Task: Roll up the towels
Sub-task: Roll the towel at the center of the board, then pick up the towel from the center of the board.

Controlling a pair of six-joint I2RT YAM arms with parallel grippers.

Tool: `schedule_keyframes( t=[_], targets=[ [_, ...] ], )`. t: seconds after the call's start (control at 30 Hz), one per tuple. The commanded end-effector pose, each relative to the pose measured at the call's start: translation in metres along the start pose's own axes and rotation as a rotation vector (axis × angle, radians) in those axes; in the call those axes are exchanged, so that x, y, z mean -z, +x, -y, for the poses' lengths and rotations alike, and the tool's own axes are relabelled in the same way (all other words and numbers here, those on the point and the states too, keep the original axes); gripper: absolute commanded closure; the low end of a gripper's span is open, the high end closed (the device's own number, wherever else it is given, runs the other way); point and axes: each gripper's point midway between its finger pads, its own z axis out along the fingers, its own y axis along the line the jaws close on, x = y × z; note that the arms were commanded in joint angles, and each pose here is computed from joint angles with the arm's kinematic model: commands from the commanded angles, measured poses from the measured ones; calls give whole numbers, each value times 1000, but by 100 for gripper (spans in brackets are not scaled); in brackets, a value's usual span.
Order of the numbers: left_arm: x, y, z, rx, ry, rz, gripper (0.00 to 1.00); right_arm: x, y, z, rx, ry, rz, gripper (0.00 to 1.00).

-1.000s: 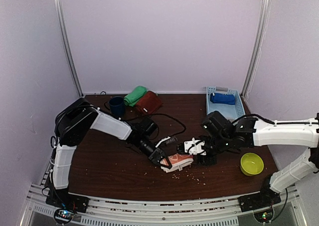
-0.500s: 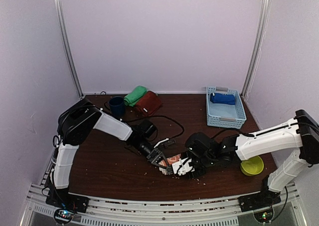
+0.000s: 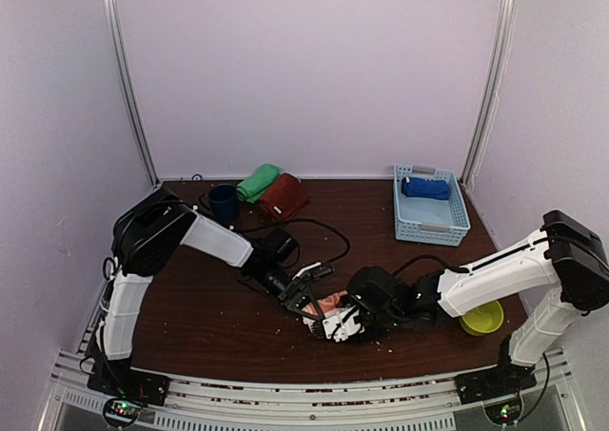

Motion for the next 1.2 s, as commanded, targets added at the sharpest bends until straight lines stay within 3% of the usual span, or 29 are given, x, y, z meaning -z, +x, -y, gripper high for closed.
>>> schedule_keyframes(
  t=[0.0,0.33,0.63,0.73,0.87,1.0,1.07,1.17],
  targets=[
    [-4,38,-28,177,25,-48,88,-3,8,8,45,83,-34,42],
    [-5,42,-20,211,102,-54,91,-15,15,19,98,250,-39,49],
    [-5,40,-14,212,130,-53,92,-20,12,30,126,346,-29,78],
    [-3,39,-10,193,117,-53,81,-15,6,35,112,341,-11,85],
    [8,25,-4,86,-9,-30,54,-6,0,44,69,288,-11,92],
    [31,8,2,22,-123,31,46,1,-2,48,21,205,-23,96],
    [47,0,3,-13,-204,70,36,5,-2,52,-18,155,-21,97],
    [75,-10,4,-59,-331,126,35,12,1,56,-63,74,-30,97]
  ],
)
